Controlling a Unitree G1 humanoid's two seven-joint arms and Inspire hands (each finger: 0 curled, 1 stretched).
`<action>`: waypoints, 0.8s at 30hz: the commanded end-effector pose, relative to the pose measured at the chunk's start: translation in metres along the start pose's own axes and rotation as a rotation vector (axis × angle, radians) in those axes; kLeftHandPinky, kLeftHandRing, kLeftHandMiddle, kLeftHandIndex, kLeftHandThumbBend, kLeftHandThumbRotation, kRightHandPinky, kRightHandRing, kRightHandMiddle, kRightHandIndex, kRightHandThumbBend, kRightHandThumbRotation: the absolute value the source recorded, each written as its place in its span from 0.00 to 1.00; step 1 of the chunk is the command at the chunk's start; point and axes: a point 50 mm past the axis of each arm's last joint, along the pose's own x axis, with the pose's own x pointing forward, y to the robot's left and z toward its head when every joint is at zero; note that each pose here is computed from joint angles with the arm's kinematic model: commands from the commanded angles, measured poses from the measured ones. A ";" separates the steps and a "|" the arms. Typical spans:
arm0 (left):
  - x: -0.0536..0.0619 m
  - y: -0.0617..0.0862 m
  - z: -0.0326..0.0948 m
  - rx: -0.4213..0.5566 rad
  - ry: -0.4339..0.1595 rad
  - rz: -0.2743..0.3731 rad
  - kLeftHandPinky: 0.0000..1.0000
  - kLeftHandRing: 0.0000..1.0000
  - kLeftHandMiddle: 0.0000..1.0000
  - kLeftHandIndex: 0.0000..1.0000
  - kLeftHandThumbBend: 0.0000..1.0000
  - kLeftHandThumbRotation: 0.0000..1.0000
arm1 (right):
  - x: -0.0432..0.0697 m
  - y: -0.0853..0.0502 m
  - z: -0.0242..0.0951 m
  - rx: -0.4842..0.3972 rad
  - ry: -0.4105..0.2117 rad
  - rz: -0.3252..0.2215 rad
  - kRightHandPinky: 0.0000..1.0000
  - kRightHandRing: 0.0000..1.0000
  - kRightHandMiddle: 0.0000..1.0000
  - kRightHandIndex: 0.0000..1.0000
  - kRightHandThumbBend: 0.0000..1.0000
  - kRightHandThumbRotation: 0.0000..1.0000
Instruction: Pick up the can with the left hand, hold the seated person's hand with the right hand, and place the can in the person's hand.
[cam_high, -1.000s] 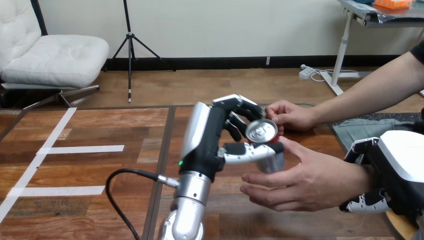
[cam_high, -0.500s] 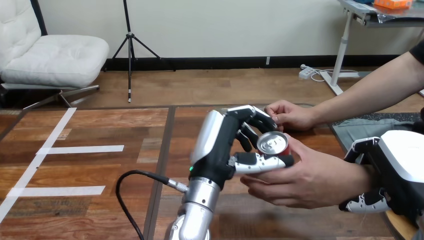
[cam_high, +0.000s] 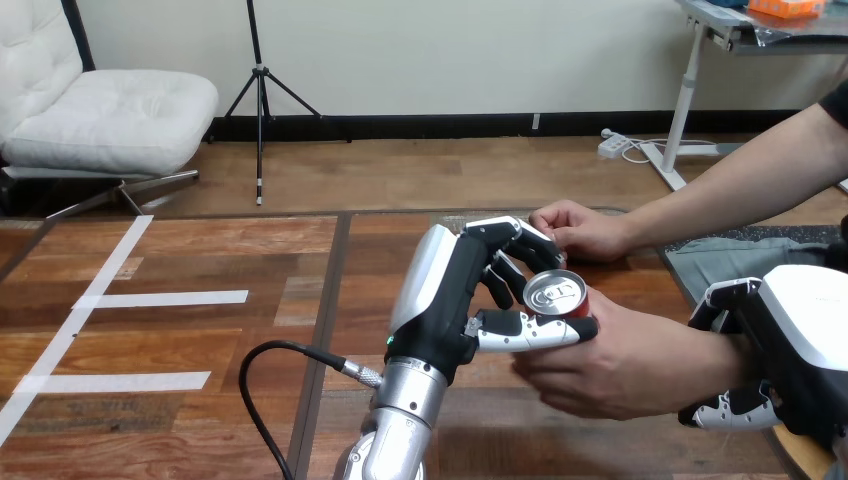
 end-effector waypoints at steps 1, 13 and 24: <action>0.013 -0.013 0.028 -0.082 -0.105 0.003 0.34 0.39 0.46 0.48 0.67 0.00 | 0.002 -0.014 0.009 0.005 -0.041 -0.078 0.27 0.35 0.44 0.50 0.85 0.00; 0.011 -0.015 0.028 -0.086 -0.104 -0.002 0.34 0.39 0.47 0.49 0.65 0.00 | 0.002 -0.014 0.010 0.011 -0.048 -0.082 0.30 0.37 0.45 0.50 0.85 0.00; 0.010 -0.014 0.027 -0.082 -0.095 -0.003 0.34 0.39 0.47 0.48 0.64 0.00 | 0.002 -0.014 0.010 0.022 -0.045 -0.075 0.27 0.35 0.43 0.50 0.85 0.00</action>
